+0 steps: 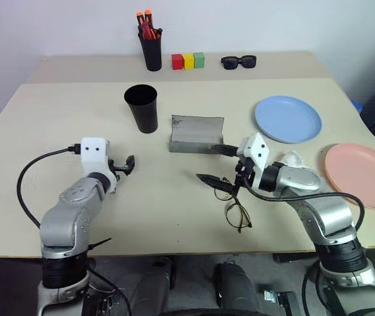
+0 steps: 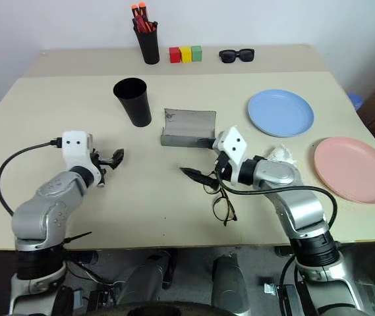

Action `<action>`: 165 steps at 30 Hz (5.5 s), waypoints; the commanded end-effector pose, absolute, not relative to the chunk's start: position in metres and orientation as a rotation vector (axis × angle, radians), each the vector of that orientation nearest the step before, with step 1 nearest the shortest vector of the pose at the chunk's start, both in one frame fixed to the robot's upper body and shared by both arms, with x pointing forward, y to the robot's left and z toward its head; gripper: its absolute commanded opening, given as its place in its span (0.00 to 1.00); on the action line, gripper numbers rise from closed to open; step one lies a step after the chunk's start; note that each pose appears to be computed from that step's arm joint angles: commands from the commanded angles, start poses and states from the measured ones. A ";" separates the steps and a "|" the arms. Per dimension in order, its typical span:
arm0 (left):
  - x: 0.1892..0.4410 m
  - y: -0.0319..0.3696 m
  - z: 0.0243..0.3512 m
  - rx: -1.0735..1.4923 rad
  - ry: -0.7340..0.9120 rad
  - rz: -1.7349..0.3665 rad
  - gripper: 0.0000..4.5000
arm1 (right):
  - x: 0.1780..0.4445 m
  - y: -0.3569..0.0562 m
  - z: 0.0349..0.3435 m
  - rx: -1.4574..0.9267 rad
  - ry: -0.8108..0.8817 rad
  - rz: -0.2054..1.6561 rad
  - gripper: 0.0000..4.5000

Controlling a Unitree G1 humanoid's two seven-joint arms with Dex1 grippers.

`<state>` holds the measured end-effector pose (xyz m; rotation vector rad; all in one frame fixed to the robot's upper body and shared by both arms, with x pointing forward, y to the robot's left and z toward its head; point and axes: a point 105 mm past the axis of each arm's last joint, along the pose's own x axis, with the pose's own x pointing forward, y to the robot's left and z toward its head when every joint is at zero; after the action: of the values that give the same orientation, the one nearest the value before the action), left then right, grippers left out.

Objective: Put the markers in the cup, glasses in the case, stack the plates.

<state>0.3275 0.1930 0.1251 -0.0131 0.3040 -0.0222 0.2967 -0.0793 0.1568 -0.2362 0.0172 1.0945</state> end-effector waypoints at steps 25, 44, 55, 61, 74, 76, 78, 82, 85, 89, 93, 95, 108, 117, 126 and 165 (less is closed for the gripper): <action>0.311 0.205 0.097 -0.131 0.672 0.289 0.37 | 0.276 -0.068 0.151 -0.290 0.032 1.258 1.00; 0.367 0.203 0.275 0.142 -0.421 0.275 0.01 | 0.312 -0.058 0.180 -0.264 -0.110 1.106 1.00; 0.421 0.165 0.271 0.074 -0.513 0.168 0.01 | 0.356 -0.045 0.217 -0.181 -0.282 0.801 1.00; 0.428 0.149 0.265 0.006 -0.554 0.117 0.01 | 0.345 -0.032 0.211 -0.159 -0.277 0.829 1.00; 0.442 0.135 0.246 -0.013 -0.530 0.075 0.01 | 0.340 -0.031 0.210 -0.138 -0.269 0.828 1.00; 0.443 0.135 0.245 -0.021 -0.528 0.073 0.01 | 0.340 -0.032 0.210 -0.139 -0.268 0.827 1.00; 0.443 0.136 0.245 -0.028 -0.526 0.080 0.19 | 0.340 -0.032 0.209 -0.140 -0.268 0.826 1.00; 0.443 0.138 0.246 -0.024 -0.530 0.101 0.59 | 0.340 -0.032 0.209 -0.141 -0.265 0.828 1.00; 0.443 0.139 0.246 -0.035 -0.530 0.111 0.93 | 0.339 -0.031 0.208 -0.141 -0.263 0.832 1.00; 0.440 0.150 0.253 -0.075 -0.553 0.161 0.93 | 0.339 -0.030 0.209 -0.142 -0.264 0.834 1.00; 0.430 0.195 0.267 -0.179 -0.554 0.335 0.93 | 0.339 -0.031 0.210 -0.146 -0.267 0.836 1.00; 0.422 0.218 0.267 -0.185 -0.509 0.417 0.93 | 0.338 -0.034 0.210 -0.151 -0.266 0.838 1.00; 0.329 0.276 0.155 -0.101 0.469 0.224 0.93 | 0.326 -0.071 0.184 -0.276 -0.118 0.997 1.00; 0.311 0.278 0.123 -0.011 0.717 0.186 0.93 | 0.294 -0.080 0.161 -0.335 0.015 1.196 1.00; 0.313 0.280 0.112 -0.062 0.770 0.200 0.18 | 0.292 -0.085 0.153 -0.337 0.022 1.163 1.00; 0.440 0.147 0.256 0.051 -0.585 0.086 0.02 | 0.368 -0.069 0.228 -0.130 -0.335 0.609 1.00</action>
<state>0.4436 0.1497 0.2456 0.0259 -0.5304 0.0885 0.3754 -0.0726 0.2110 -0.1379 -0.2668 0.5937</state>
